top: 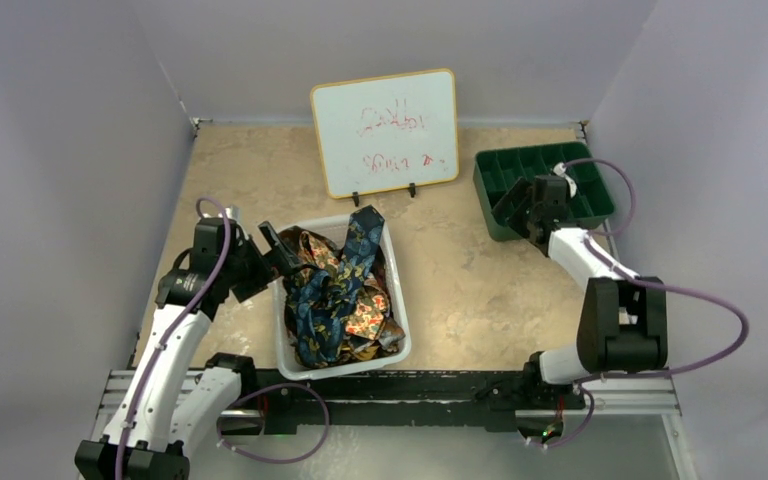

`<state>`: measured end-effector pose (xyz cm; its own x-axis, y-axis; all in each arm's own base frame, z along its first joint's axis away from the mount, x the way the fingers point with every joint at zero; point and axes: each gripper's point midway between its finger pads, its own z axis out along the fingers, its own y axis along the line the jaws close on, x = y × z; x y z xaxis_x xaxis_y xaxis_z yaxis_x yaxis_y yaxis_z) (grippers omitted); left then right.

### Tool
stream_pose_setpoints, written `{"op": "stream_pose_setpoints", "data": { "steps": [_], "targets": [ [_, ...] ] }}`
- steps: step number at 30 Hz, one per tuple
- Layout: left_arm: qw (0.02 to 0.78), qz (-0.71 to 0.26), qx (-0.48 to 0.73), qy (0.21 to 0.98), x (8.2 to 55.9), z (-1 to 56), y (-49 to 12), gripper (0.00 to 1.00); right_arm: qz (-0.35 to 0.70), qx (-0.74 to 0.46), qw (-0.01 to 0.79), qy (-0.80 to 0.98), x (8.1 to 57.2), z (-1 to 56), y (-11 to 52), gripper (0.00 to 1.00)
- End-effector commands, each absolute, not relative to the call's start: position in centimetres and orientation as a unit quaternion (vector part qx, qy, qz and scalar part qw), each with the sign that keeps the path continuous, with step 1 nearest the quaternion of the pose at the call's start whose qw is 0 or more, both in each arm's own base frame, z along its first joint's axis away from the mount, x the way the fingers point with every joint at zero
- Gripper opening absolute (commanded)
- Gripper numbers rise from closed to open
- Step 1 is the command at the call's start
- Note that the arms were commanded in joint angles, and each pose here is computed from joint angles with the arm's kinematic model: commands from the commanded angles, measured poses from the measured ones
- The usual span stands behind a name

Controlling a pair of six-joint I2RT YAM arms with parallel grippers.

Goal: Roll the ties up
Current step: Move the storage box to the center of the board, then move the bin to the corner of the board.

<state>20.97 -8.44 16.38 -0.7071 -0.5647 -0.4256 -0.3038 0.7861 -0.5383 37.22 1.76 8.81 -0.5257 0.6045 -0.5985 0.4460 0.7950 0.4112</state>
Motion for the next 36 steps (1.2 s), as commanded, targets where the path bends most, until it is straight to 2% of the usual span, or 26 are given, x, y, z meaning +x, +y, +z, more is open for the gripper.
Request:
{"op": "stream_pose_setpoints", "data": {
  "steps": [1, 5, 9, 13, 19, 26, 31, 36],
  "targets": [
    [0.298, -0.23, -0.25, 0.892, 21.4, 16.6, -8.6, 1.0, 0.127, 0.243, 0.437, 0.856, 41.6, 12.4, 2.3, 0.99],
    [0.296, -0.234, -0.253, 0.891, 21.4, 16.5, -8.8, 1.0, 0.144, 0.227, 0.432, 0.861, 42.1, 12.9, 2.3, 0.99],
    [0.289, -0.23, -0.264, 0.891, 21.2, 16.3, -8.6, 1.0, 0.174, 0.196, 0.44, 0.859, 40.0, 14.9, 3.6, 0.99],
    [0.272, -0.227, -0.288, 0.89, 20.7, 15.6, -8.6, 1.0, 0.293, 0.124, 0.411, 0.854, 35.7, 16.1, 8.7, 0.99],
    [0.246, -0.241, -0.302, 0.889, 20.2, 14.3, -9.3, 1.0, 0.429, 0.003, 0.309, 0.849, 29.3, 15.3, 20.3, 0.99],
    [0.227, -0.235, -0.333, 0.885, 19.6, 12.8, -9.1, 1.0, 0.503, -0.06, 0.219, 0.834, 24.7, 14.6, 30.2, 0.99],
    [0.221, -0.263, -0.332, 0.878, 20.1, 12.1, -10.1, 0.99, 0.548, -0.092, 0.194, 0.809, 24.0, 16.0, 35.1, 0.99],
    [0.25, -0.279, -0.338, 0.863, 22.3, 13.4, -10.3, 0.98, 0.551, -0.108, 0.187, 0.806, 26.3, 17.0, 39.8, 0.99]
  ]
}}
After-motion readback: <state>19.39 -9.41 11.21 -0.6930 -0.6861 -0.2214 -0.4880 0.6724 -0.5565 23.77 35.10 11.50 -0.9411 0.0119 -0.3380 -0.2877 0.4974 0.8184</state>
